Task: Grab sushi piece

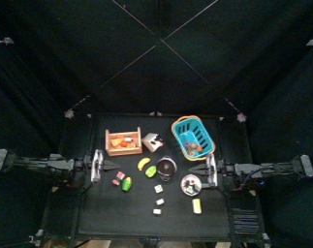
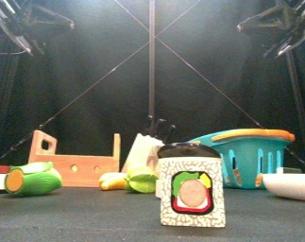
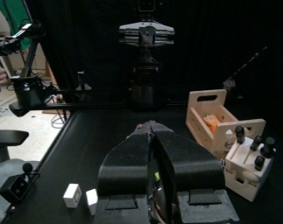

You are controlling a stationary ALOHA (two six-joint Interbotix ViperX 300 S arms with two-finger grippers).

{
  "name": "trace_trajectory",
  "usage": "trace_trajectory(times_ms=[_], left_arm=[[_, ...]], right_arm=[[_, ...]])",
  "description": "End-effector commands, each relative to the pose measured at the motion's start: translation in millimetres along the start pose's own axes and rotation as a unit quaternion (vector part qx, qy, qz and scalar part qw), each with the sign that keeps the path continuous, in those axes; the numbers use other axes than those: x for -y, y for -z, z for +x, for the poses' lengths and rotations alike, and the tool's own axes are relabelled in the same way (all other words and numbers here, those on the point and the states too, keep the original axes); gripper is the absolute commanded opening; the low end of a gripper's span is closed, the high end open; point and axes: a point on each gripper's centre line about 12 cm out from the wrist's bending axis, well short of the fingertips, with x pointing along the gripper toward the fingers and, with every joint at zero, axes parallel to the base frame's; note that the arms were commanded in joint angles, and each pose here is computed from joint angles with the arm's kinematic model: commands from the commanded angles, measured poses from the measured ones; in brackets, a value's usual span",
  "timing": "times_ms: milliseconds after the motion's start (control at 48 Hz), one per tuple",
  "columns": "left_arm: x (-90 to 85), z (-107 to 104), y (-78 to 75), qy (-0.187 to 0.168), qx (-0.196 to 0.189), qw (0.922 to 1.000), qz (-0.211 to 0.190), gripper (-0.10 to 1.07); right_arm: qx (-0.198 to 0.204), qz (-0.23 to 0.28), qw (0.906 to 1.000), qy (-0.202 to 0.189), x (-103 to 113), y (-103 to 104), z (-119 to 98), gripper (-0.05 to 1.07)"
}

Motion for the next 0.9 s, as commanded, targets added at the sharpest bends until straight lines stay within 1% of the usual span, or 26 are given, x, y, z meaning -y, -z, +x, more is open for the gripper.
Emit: trace_trajectory(times_ms=[0, 83, 333, 500, 542, 688, 812, 875], left_arm=[[0.4, 5, 4.3, 0.001, -0.009, 1.0, 0.002, 0.02], [0.4, 9, 12.2, 0.001, -0.025, 0.9997, 0.004, 0.02], [0.7, 40, 33.1, 0.003, -0.085, 0.9963, 0.008, 0.03], [1.6, 63, 44.9, 0.005, -0.112, 0.9937, 0.007, 0.11], [4.5, 69, 48.9, 0.01, -0.118, 0.993, 0.007, 0.15], [14.9, 92, 68.3, 0.027, -0.151, 0.9881, 0.009, 0.36], [19.6, 111, 89.9, 0.032, -0.189, 0.9814, 0.008, 0.55], [23.0, 122, 100.1, 0.035, -0.207, 0.9777, 0.005, 0.67]], right_arm=[[-0.004, 0.001, 1.0, 0.003, 1, 0, 4, -0.01], [-0.02, 0.004, 0.9998, 0.002, 1, 9, 7, 0.0], [-0.066, 0.012, 0.9978, 0.003, 1, 29, 21, 0.01], [-0.09, 0.012, 0.9958, 0.006, 2, 40, 27, 0.01], [-0.096, 0.012, 0.9952, 0.006, 2, 43, 28, 0.01], [-0.103, 0.012, 0.9946, 0.006, 2, 45, 31, 0.01], [-0.104, 0.012, 0.9945, 0.006, 2, 46, 31, 0.01], [-0.104, 0.012, 0.9945, 0.006, 2, 46, 31, 0.01]])
